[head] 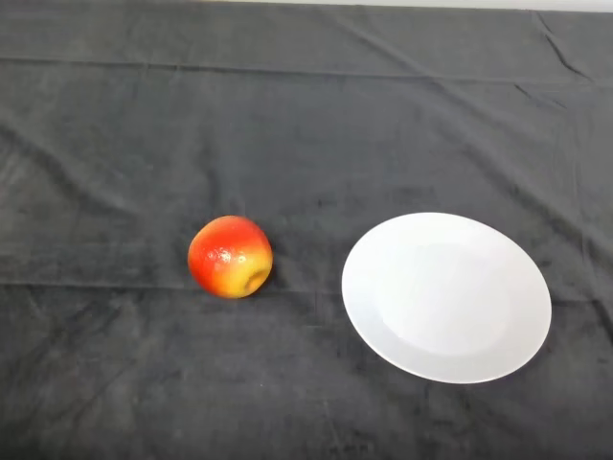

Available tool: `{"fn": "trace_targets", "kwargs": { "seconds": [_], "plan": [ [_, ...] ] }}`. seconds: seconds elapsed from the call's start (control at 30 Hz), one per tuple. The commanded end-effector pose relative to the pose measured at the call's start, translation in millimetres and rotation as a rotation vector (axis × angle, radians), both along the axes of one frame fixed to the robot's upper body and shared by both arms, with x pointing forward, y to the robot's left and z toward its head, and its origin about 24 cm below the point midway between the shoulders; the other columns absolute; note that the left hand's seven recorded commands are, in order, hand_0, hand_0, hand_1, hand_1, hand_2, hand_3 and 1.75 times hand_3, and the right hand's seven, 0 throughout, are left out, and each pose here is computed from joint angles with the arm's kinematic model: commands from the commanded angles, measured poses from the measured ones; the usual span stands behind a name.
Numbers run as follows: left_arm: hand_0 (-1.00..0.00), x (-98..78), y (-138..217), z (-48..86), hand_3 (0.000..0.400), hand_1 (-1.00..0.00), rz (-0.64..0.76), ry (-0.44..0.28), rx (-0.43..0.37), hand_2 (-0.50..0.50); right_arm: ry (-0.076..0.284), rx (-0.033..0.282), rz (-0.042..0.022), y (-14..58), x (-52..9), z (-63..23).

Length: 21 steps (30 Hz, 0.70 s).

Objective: Move the apple to the plate

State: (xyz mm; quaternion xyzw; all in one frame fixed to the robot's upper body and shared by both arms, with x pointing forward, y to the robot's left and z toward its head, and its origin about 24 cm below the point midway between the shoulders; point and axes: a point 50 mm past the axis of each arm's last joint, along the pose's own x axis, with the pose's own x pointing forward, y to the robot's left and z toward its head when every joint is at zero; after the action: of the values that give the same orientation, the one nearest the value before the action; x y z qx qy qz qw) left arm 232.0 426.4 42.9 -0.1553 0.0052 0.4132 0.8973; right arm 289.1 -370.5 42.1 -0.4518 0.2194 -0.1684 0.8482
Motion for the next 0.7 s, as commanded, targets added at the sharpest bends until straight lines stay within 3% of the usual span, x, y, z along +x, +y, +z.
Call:
{"fn": "trace_targets", "kwargs": {
  "seconds": [0.03,0.7],
  "plan": [
    [0.0,8.7,-6.9,2.7,0.0,0.0,-0.044,-0.004,0.019,0.0,0.141,0.022,0.0038,7.3,-22.4,-38.0],
    [0.0,36.1,-26.5,15.3,0.0,0.0,-0.18,0.053,0.162,0.0,0.14,0.022,0.0039,7.4,-22.5,-38.0]
  ]
}}
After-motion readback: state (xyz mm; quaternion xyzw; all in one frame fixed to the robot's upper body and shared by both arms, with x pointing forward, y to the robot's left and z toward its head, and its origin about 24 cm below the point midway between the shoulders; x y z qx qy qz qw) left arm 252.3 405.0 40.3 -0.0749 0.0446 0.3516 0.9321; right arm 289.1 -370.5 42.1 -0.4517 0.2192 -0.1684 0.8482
